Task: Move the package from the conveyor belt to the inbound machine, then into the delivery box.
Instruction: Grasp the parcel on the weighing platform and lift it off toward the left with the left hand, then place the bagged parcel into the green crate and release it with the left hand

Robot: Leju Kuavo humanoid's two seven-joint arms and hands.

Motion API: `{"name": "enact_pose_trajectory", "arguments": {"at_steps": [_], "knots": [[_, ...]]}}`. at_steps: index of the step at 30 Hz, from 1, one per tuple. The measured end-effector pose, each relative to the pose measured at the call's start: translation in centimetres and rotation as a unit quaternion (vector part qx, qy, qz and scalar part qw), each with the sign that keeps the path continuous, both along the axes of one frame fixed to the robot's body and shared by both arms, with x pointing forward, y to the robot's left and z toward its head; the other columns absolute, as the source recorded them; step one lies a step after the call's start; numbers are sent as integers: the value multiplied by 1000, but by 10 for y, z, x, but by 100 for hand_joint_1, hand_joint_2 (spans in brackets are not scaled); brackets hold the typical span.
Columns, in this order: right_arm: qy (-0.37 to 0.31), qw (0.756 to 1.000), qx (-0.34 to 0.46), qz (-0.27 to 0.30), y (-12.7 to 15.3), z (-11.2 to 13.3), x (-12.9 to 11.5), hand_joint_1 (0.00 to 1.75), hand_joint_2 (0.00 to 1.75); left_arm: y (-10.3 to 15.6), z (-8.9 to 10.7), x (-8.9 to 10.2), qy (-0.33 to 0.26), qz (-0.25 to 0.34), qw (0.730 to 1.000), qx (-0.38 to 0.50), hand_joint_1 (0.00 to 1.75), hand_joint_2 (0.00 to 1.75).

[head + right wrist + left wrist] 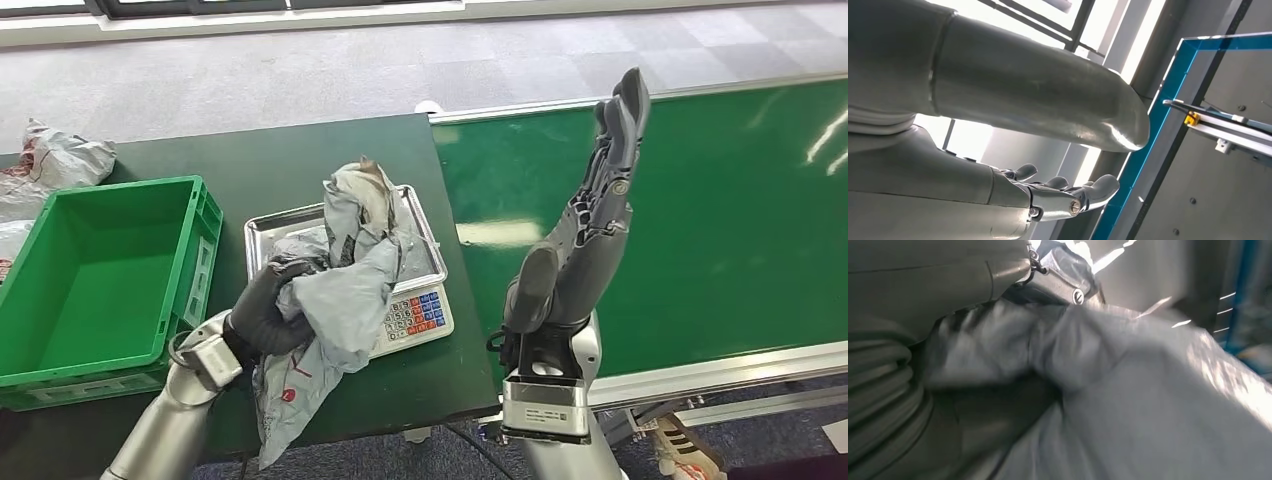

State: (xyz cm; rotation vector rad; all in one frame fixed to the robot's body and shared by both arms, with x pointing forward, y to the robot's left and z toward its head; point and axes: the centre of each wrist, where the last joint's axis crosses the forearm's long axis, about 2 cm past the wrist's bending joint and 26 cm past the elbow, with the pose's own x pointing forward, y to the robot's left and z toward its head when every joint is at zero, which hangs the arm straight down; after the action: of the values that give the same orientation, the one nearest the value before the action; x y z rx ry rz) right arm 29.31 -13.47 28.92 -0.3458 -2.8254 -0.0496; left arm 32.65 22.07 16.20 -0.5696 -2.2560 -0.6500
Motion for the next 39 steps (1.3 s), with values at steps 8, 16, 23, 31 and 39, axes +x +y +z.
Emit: {"name": "enact_pose_trajectory", "arguments": {"at_steps": [8, 16, 23, 31, 39], "knots": [[6, 1000, 4, -10, -2, -6, 0, 0, 0, 18, 48, 3, -54, 4, 988, -144, 175, 175], [10, 1000, 1, -20, -2, -9, 2, 0, 0, 58, 47, 36, -124, 477, 866, 79, 175, 175], [16, 1000, -1, -20, -1, -11, 4, 0, 0, 78, 46, 54, -232, 694, 670, 130, 175, 175], [21, 1000, 0, -15, 0, -12, 7, 0, 0, 94, 46, 66, -202, 694, 623, 298, 175, 175], [25, 1000, 0, -10, 1, -12, 10, 0, 0, 120, 48, 74, -81, 780, 540, 306, 175, 175]]}}
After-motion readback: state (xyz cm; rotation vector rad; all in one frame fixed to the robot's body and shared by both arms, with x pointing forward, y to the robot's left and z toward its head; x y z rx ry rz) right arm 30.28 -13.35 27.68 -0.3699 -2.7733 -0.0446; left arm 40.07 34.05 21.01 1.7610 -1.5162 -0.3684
